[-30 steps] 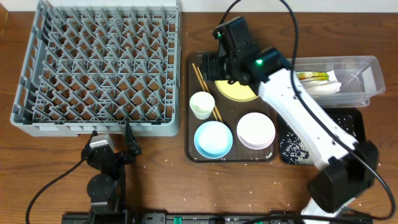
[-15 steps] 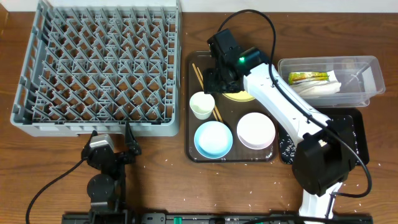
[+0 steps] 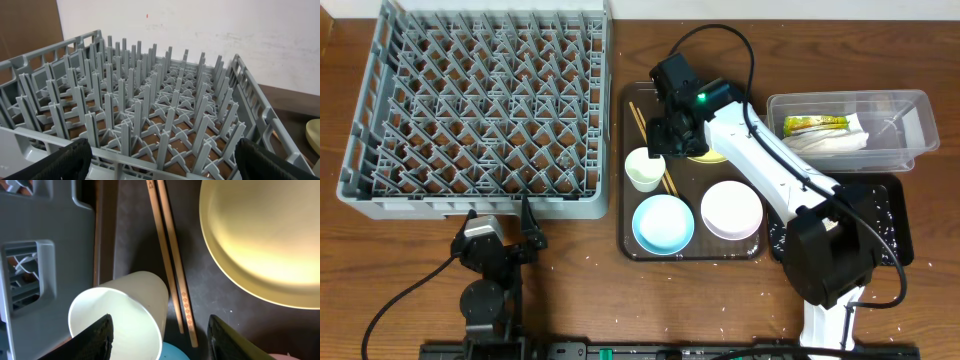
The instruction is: Sort waste into correct bins and load items into the dishwasher
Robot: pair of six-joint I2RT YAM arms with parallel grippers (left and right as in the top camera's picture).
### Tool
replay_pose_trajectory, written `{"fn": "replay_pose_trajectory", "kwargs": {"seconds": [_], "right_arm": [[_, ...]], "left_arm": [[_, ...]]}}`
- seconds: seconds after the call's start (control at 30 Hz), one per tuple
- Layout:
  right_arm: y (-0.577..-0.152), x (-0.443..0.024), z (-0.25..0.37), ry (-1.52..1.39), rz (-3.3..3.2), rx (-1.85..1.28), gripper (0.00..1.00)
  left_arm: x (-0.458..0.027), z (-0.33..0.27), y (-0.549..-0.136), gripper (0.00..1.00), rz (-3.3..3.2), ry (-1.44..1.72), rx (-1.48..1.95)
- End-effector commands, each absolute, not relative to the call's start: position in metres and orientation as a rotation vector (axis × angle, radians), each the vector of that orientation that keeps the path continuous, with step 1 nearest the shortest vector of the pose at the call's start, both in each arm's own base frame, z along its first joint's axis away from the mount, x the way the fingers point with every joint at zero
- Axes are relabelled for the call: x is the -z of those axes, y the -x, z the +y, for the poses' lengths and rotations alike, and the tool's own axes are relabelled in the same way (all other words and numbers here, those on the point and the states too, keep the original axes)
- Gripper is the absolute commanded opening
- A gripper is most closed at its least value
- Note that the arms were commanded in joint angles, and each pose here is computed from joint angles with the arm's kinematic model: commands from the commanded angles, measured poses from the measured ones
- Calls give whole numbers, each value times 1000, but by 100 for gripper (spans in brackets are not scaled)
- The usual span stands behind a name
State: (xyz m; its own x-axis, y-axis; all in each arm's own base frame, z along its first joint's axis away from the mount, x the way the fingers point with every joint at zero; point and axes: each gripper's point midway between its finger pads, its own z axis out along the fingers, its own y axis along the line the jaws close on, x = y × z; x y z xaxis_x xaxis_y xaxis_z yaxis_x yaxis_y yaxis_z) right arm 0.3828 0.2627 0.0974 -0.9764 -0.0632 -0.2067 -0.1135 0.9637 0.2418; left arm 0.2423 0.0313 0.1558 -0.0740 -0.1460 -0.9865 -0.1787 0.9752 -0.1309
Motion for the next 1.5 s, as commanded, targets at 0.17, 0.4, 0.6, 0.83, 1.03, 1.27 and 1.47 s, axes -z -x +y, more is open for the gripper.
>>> {"fn": "replay_pose_trajectory", "kwargs": {"seconds": [0.17,0.4,0.6,0.83,1.03,1.27,1.47], "right_arm": [[-377,-87,269,152,2940,-352,57],[-368,-68,272,173,2987,-323,47],[-355,-49,284,230,3029,-294,36],[-355,-45,283,230,3029,-270,7],[-356,-45,275,214,3034,-230,1],[-375,-97,254,170,2962,-427,1],[-386,-152,224,130,2860,-573,1]], "left_arm": [[-138,33,-242,92,1700,257,-41],[-138,33,-241,92,1700,257,-41],[-138,33,-241,92,1700,257,-41],[-138,33,-241,92,1700,257,-41],[-139,31,-242,92,1700,247,-29],[-152,29,-241,92,1662,310,45],[-179,28,-240,92,1617,397,140]]}}
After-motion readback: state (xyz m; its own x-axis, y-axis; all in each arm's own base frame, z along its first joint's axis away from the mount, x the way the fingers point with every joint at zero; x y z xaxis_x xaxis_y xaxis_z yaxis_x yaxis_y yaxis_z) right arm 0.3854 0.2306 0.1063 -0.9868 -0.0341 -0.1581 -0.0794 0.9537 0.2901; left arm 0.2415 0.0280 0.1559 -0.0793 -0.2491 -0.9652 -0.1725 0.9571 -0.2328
